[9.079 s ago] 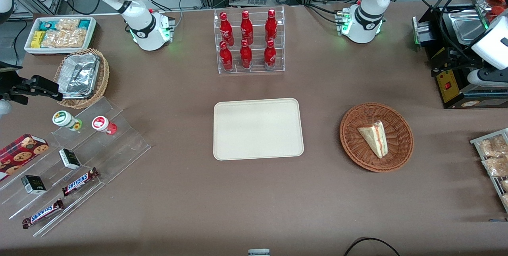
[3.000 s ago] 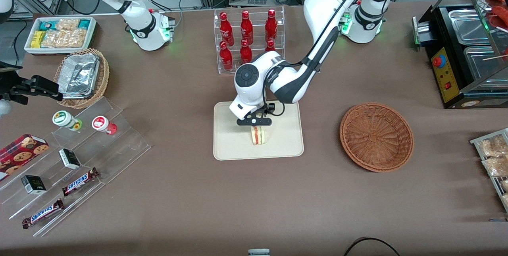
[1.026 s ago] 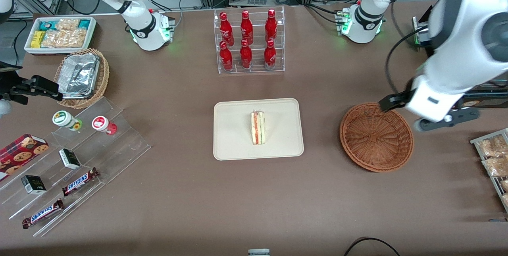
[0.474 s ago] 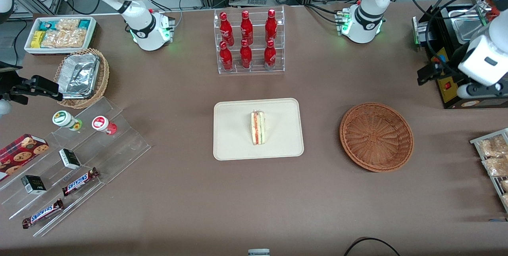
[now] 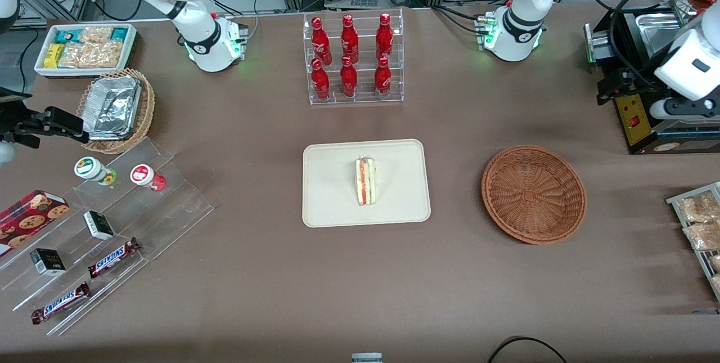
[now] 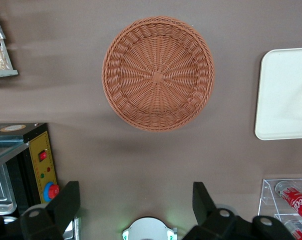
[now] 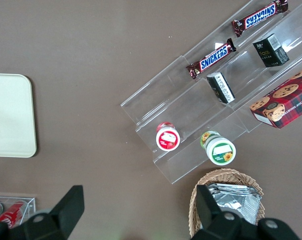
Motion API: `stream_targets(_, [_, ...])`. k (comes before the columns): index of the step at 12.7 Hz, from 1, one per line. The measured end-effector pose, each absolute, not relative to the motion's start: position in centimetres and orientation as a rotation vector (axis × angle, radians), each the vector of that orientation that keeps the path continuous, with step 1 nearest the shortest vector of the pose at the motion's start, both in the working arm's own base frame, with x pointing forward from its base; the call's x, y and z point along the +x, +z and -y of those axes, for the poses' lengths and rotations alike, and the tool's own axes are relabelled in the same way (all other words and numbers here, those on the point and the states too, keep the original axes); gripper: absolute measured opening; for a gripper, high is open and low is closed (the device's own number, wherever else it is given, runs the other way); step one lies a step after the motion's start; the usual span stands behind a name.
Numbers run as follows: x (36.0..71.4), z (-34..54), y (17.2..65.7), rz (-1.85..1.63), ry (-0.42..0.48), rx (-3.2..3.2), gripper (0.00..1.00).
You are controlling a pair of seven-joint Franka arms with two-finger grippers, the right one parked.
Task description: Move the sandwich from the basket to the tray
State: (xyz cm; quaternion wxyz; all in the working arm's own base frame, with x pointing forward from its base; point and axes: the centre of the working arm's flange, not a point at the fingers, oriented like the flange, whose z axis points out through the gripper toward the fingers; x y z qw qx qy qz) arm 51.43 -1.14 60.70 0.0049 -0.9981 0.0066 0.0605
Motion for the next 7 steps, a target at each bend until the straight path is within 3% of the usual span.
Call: stream_targets(7, [55.2,3.1,60.6,-0.071,0.144,-3.122,1.0])
